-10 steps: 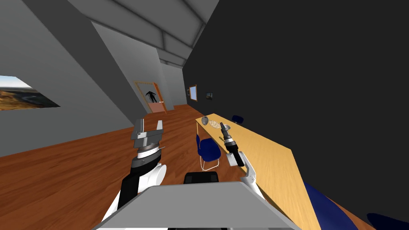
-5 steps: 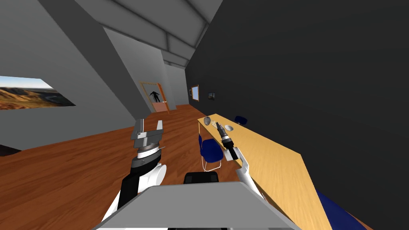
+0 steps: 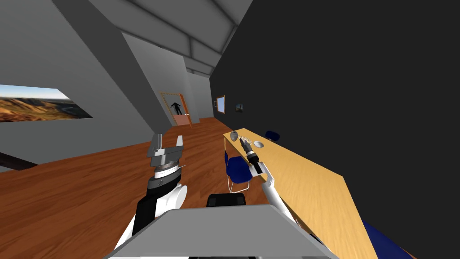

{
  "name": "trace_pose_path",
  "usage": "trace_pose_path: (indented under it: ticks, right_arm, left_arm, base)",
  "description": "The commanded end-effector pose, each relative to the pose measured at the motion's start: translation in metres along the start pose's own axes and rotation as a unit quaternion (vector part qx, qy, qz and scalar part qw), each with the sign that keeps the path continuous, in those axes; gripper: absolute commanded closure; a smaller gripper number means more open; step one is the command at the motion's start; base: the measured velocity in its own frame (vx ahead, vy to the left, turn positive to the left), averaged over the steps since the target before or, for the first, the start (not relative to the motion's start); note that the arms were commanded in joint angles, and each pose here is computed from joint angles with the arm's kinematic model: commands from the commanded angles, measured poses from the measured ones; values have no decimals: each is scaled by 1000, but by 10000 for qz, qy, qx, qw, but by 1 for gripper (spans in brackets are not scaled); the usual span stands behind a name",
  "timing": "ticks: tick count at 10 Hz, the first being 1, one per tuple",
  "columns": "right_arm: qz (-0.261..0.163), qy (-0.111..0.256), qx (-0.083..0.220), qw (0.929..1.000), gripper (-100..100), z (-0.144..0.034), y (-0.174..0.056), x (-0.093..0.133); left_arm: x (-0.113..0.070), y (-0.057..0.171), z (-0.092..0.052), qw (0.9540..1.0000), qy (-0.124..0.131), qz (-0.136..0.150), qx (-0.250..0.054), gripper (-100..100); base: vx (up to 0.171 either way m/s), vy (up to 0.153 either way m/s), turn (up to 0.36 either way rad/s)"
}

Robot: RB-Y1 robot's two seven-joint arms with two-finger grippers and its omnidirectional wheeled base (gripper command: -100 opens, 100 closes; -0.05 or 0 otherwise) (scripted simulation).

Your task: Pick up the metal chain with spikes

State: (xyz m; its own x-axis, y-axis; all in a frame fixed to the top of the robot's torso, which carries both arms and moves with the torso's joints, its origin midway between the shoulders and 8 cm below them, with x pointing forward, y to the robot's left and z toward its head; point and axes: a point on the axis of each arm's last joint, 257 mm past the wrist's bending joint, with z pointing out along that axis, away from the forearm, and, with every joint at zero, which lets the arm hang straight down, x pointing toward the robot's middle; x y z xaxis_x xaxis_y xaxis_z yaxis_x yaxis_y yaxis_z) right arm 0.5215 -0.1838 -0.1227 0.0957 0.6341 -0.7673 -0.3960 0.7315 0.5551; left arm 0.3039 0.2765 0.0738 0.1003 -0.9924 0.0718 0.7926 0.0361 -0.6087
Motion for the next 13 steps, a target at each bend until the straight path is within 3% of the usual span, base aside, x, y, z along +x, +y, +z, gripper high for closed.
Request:
trace_pose_path:
  ticks: [1, 4, 9, 11, 12, 13]
  right_arm:
    - [-164, 91, 54, 9998, -100, 3, -5, 8]
    - [-755, 374, 148, 9963, -100, 15, -17, 29]
    - [-1304, 781, 351, 9878, -100, 18, -42, 60]
    - [-1820, 1153, 514, 9751, -100, 18, -65, 84]
    - [-1816, 1185, 540, 9747, -100, 16, -68, 86]
    - [-2062, 1337, 593, 9675, -100, 16, -76, 95]
  left_arm:
    - [0, 0, 0, 10000, 0, 0, 0, 0]
    - [0, 0, 0, 10000, 0, 0, 0, 0]
    - [0, 0, 0, 10000, 0, 0, 0, 0]
    - [0, 0, 0, 10000, 0, 0, 0, 0]
    - [0, 0, 0, 10000, 0, 0, 0, 0]
    - [0, 0, 0, 10000, 0, 0, 0, 0]
  base:
    - [-1, -4, 12]
    - [-1, -5, 13]
    - [-3, -10, 29]
    - [-6, -19, 56]
    - [0, 0, 0]
    - [-6, -19, 54]
